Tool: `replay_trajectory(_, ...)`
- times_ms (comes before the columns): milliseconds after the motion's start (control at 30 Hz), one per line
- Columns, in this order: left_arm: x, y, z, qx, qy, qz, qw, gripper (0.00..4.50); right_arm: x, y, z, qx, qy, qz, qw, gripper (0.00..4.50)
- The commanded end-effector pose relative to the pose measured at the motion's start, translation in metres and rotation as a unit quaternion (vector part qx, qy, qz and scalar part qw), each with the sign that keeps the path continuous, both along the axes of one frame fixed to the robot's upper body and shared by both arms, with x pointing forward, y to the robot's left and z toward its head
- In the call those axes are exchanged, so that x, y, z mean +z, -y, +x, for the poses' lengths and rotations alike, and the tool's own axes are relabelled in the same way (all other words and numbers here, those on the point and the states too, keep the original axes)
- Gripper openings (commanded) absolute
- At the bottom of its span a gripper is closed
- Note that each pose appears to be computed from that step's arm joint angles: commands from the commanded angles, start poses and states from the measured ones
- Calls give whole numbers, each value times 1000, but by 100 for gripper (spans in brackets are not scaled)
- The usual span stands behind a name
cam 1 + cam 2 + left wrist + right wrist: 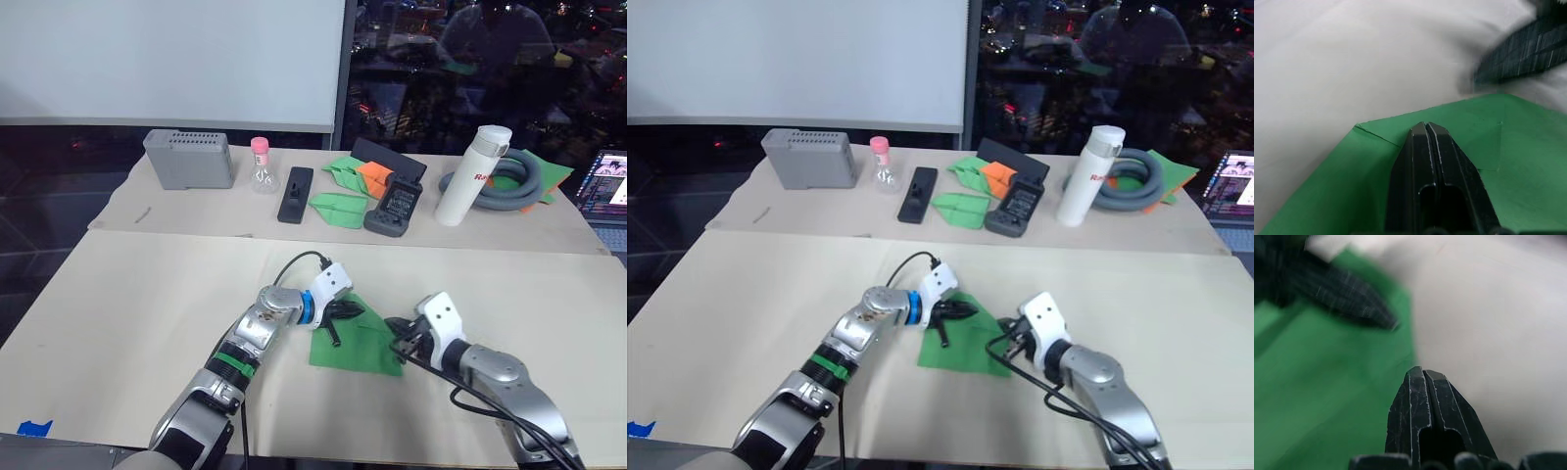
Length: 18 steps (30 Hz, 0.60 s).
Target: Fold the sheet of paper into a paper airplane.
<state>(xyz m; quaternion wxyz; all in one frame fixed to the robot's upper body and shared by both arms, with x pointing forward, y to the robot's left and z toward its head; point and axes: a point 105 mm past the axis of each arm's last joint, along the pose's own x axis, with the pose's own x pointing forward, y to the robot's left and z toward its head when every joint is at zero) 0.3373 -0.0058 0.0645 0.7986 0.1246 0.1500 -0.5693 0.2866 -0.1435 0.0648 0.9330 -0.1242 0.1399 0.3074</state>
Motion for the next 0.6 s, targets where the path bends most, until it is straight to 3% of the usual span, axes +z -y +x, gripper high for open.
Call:
replay_trajectory(33, -12, -1, -2, 2, 0, 18, 1000, 0, -24, -6, -7, 16, -19, -40, 999, 2)
replay_trajectory(233, 0, 9, 1, 2, 3, -5, 1000, 0, -36, -10, -15, 23, -32, -50, 998, 2)
replay_trajectory(433, -8, 19, 0, 7, 4, 12, 1000, 0, -37, -12, -14, 31, -29, -68, 997, 2)
replay_trajectory(600, -8, 3, 21, 76, 35, 22, 996, 0, -39, -10, -15, 29, -32, -74, 996, 2)
